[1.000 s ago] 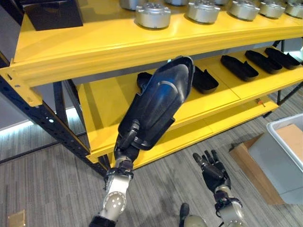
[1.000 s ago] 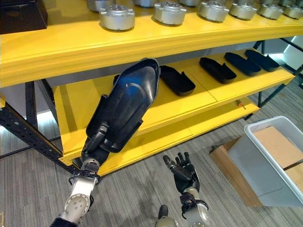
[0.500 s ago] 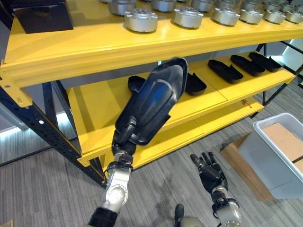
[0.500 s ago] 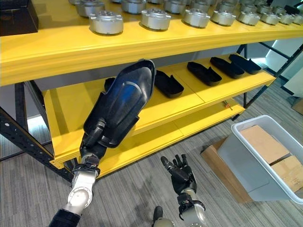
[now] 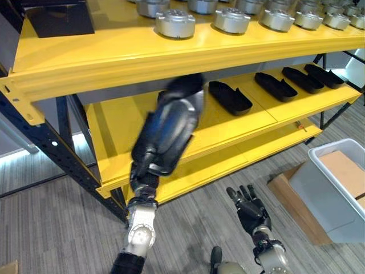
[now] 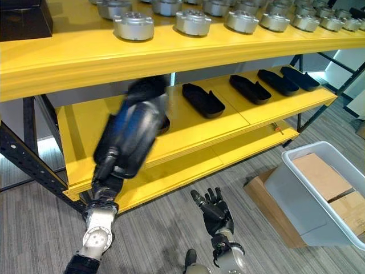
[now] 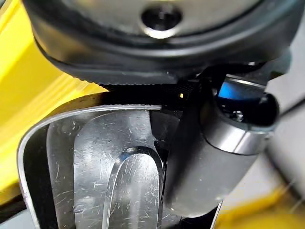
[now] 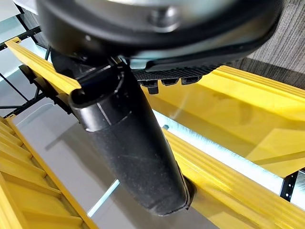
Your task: Move parts from the plastic box to the shelf.
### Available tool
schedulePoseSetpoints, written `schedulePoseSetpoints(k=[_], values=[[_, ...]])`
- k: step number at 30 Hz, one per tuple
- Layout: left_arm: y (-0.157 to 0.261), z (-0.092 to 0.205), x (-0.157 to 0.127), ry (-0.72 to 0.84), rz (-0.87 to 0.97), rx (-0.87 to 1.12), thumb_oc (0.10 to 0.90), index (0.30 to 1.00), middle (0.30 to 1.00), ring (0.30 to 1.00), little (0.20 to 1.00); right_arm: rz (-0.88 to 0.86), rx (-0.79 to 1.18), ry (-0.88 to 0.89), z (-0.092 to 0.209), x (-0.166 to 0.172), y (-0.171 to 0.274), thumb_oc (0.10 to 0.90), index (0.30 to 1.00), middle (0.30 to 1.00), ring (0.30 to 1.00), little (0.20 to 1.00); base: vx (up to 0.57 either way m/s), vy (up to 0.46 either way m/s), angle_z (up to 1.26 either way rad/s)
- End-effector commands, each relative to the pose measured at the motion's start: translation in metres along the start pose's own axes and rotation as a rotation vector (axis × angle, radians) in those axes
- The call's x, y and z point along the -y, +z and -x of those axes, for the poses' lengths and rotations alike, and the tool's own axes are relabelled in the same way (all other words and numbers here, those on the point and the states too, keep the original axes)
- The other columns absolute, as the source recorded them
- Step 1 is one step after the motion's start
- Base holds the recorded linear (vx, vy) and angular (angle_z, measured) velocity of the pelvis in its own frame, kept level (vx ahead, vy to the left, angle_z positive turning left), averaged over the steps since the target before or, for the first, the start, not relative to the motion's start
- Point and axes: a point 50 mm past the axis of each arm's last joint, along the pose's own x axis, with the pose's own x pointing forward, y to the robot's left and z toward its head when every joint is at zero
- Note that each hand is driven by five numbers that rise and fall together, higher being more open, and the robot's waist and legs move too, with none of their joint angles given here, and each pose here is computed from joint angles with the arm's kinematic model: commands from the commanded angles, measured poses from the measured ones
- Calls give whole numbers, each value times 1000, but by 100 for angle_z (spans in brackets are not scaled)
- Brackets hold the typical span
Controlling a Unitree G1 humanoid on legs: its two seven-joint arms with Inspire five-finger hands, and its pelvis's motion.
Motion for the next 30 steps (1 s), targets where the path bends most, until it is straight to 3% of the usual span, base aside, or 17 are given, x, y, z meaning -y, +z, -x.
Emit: schedulePoseSetpoints(k=[1, 13, 30], values=[[51, -16, 54, -278, -17, 221, 400, 300, 300, 300, 300, -20, 209, 192, -19, -41, 42, 900, 1000, 1000, 1000, 1000, 2, 42, 8], [62, -7, 38, -292, -69, 220, 400, 300, 300, 300, 300, 8, 251, 185, -16, -33, 53, 900, 1000, 1000, 1000, 1000, 2, 13, 9], [50, -21, 70, -341, 43, 214, 400, 300, 300, 300, 300, -12, 234, 167, -19, -33, 47, 900, 1000, 1000, 1000, 1000, 2, -1, -1]])
